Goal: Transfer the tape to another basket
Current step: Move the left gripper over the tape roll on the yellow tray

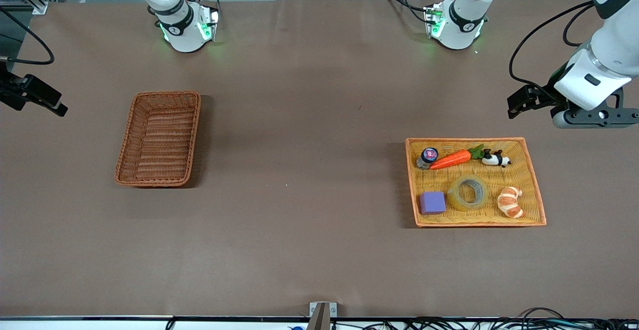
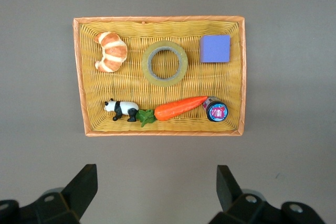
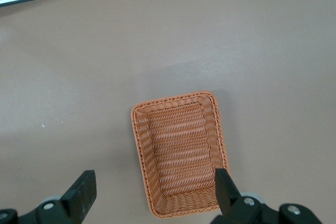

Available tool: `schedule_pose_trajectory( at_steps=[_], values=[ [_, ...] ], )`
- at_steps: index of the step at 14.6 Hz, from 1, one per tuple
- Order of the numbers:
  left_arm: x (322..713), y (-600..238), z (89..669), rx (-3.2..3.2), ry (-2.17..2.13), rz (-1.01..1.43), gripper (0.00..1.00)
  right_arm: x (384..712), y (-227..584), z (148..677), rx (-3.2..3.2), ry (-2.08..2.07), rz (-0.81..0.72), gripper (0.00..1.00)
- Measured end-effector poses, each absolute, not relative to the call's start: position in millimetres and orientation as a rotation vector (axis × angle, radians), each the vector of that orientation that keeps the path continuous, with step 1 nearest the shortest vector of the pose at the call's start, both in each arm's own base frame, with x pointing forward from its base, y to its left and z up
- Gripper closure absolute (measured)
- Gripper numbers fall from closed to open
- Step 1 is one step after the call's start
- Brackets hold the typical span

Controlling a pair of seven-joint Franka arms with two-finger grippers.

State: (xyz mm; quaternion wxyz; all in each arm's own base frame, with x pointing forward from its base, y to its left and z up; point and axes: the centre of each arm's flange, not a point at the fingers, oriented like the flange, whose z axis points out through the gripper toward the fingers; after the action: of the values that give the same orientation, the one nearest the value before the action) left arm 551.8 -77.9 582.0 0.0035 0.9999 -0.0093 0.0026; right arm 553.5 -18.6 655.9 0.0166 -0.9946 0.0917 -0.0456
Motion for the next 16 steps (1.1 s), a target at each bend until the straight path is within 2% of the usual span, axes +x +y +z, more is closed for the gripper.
schedule_pose_trajectory(
  at_steps=[9,12,16],
  values=[
    [555,-87,588,3.132,-0.007,0.020,0.00,553,-21,656,-3.092,0.292,-0.142,0.00],
    [564,-90,564,3.136,0.029,-0.050,0.00,553,-21,656,-3.092,0.292,-0.142,0.00],
    [590,-81,501,3.139,0.058,-0.194,0.00,553,-21,656,-3.092,0.293,-0.142,0.00]
  ],
)
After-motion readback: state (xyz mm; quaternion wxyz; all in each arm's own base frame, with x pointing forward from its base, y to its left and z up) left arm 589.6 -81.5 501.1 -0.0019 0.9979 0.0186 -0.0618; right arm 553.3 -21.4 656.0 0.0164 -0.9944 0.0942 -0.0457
